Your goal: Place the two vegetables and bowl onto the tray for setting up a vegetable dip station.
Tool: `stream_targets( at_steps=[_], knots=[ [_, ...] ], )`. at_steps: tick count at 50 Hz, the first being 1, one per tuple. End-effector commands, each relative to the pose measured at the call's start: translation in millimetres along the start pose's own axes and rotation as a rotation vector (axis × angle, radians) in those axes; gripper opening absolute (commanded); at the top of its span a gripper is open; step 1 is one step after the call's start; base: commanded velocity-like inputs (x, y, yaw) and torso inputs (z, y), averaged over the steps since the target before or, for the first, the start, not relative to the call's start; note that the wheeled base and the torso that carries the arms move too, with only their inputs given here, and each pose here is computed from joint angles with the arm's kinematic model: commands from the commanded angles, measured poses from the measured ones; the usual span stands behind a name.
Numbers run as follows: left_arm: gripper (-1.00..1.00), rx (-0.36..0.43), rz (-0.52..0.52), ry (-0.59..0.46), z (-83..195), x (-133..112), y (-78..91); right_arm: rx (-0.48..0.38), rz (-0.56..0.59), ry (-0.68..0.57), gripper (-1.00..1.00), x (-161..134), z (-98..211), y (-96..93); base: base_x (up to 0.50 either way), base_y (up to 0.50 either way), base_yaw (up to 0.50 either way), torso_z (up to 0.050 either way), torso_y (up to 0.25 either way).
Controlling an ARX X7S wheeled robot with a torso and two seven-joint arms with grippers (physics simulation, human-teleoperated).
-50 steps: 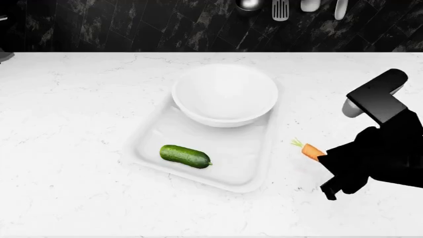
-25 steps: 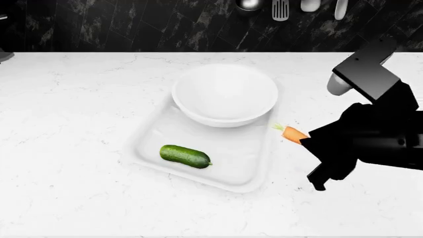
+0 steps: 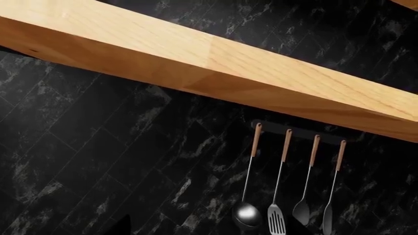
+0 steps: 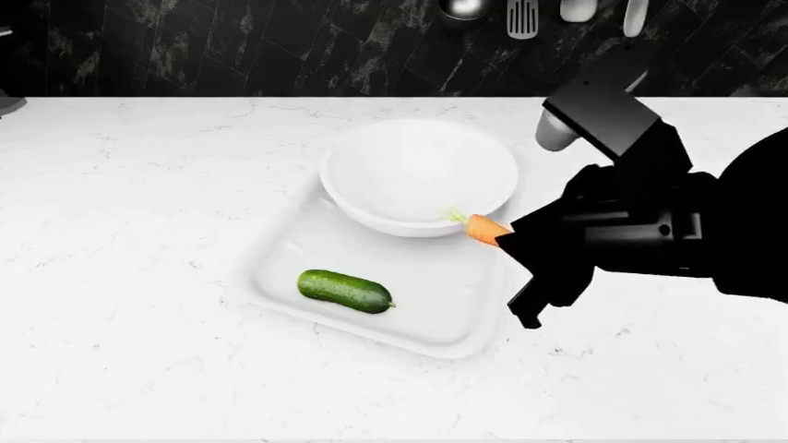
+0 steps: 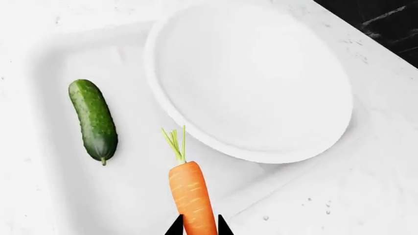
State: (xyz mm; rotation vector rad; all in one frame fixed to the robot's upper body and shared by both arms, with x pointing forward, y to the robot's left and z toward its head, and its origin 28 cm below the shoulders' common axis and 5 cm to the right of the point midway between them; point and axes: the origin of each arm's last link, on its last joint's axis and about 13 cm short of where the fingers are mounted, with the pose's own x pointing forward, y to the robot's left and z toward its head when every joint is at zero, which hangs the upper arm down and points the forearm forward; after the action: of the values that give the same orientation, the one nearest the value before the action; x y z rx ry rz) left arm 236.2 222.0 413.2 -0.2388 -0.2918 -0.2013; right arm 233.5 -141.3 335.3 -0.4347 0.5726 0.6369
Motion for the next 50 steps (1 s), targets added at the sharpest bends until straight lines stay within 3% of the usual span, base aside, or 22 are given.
stream_targets(
  at_steps=[1,50],
  knots=[
    [1.0,0.0,0.001,-0.003,0.6,-0.5,0.2,-0.011,0.032,-0.018,-1.0,16.8,7.1,1.2,0.0,0.0,0.0,0.0,0.0],
    [1.0,0.0,-0.004,-0.005,1.0,-0.4,-0.2,0.015,0.105,-0.026,-1.0,51.0,7.7,6.6,0.0,0.0,0.0,0.0,0.0]
  ],
)
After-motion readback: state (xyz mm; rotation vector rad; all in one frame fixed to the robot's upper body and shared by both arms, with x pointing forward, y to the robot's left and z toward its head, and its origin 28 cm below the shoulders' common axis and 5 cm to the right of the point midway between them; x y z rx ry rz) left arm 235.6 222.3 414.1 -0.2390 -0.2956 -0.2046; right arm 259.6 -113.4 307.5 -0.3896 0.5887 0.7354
